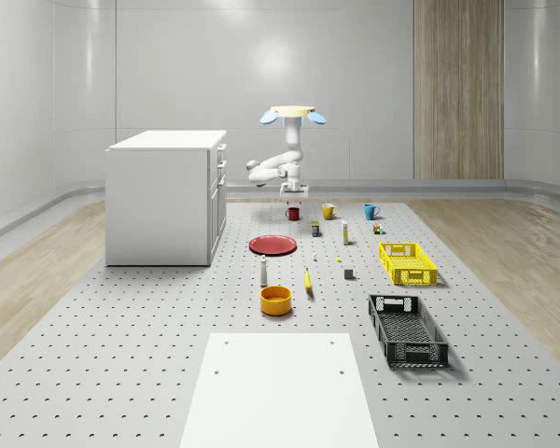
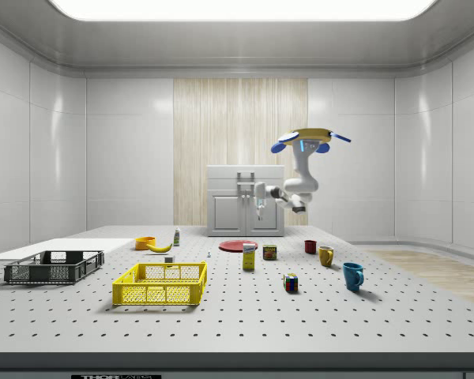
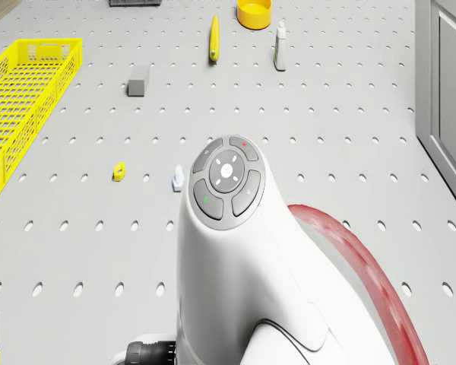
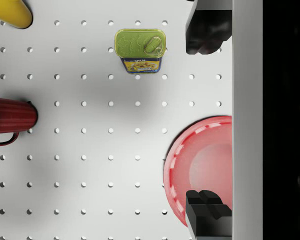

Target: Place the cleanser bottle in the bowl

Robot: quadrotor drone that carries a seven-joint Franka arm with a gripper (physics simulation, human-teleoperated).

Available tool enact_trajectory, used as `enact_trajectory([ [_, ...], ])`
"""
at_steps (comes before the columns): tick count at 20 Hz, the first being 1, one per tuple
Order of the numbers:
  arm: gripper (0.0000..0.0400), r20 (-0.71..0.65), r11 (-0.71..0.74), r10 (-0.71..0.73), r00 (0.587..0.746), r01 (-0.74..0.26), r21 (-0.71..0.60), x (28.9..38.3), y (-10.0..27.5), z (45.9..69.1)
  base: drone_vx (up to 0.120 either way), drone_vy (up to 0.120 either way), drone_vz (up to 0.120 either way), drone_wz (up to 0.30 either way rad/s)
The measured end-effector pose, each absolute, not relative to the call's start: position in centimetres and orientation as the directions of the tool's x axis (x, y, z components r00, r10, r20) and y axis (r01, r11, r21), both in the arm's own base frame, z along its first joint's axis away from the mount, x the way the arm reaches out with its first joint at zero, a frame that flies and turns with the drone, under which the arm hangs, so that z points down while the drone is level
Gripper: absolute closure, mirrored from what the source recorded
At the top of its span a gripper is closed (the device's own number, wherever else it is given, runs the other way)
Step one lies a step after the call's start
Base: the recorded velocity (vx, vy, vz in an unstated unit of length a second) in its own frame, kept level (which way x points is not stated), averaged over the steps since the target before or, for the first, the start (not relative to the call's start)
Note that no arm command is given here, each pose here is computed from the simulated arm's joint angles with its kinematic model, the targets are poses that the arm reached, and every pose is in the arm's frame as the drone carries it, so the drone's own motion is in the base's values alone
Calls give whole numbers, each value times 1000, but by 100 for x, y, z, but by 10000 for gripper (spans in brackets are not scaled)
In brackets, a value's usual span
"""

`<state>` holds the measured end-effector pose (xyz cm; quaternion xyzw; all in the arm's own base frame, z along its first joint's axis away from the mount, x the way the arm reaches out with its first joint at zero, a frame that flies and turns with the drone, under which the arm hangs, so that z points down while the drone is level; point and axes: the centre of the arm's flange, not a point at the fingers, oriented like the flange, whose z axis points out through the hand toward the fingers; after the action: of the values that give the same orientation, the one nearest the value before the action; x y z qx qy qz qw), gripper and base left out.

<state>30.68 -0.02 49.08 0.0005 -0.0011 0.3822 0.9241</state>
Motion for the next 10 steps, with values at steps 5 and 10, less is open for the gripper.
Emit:
enact_trajectory([
  [5, 0, 2, 708, 706, 708, -706, 0, 3068, -2, 4907, 120, 0, 0, 0],
  [10, 0, 2, 708, 707, 708, -707, 0, 3068, -1, 4907, 120, 0, 0, 0],
])
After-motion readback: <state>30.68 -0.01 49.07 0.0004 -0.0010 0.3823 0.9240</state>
